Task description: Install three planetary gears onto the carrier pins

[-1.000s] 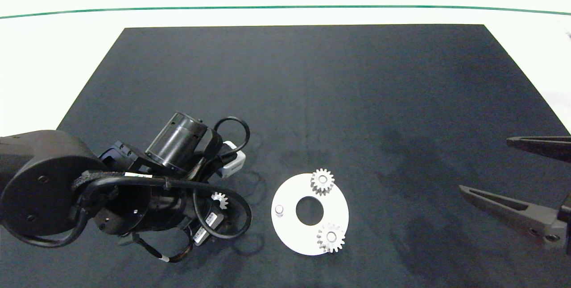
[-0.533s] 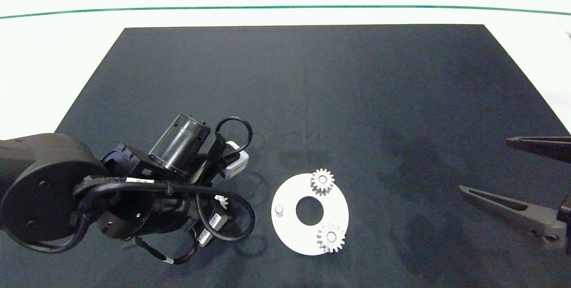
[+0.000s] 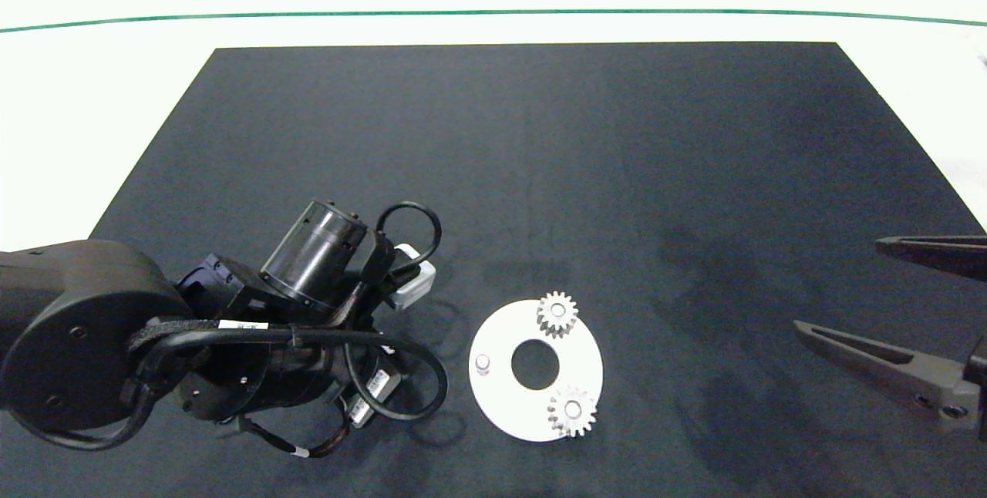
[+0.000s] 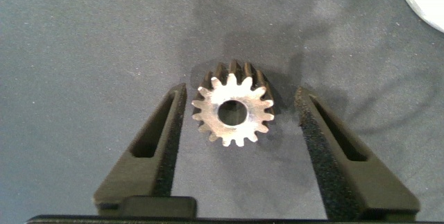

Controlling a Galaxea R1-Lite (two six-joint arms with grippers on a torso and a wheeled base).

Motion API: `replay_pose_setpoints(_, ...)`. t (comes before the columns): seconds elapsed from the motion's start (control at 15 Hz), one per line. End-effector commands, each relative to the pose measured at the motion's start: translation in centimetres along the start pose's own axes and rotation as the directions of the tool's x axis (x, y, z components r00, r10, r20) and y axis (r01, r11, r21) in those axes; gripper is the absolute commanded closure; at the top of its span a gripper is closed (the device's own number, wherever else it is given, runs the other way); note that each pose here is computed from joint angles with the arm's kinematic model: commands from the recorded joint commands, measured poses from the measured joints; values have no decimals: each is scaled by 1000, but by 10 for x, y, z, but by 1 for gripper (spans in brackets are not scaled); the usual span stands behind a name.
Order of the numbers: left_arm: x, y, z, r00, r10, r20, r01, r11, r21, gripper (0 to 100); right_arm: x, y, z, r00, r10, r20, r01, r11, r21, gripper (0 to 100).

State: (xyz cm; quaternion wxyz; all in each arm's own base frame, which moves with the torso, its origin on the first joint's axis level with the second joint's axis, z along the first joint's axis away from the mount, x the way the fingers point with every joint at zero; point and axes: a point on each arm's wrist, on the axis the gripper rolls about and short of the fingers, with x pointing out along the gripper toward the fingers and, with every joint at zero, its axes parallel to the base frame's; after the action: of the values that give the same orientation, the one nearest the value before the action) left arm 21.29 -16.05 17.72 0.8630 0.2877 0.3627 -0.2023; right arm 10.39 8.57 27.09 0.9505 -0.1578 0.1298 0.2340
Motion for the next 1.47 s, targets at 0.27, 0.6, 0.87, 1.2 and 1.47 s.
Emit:
replay_pose_setpoints(0.27, -1, 0, 0, 1000, 2, 2, -2, 1000, 1, 50, 1, 0, 0, 1000, 0, -5, 0, 1000, -3, 0)
replay_pose_setpoints(0.6, -2, 0, -2, 1000, 0, 0, 0, 1000, -31, 61, 1, 1, 0, 1000, 6, -5, -6, 1000, -4, 0)
replay_pose_setpoints(0.87, -5, 0, -3, 1000, 0, 8, 0, 999, -32, 68, 1, 1, 0, 1000, 2, -1, -2, 1000, -3, 0)
replay_pose_setpoints(1.2, -29, 6, -10, 998, 10, 66, -7, 999, -45, 79, 2, 1, -1, 1000, 5, -8, -5, 1000, -5, 0)
replay_pose_setpoints(1.47, -47, 11, -16, 994, 22, 111, -15, 998, -61, 86, 5, 2, -2, 1000, 5, -20, -5, 1000, -9, 0)
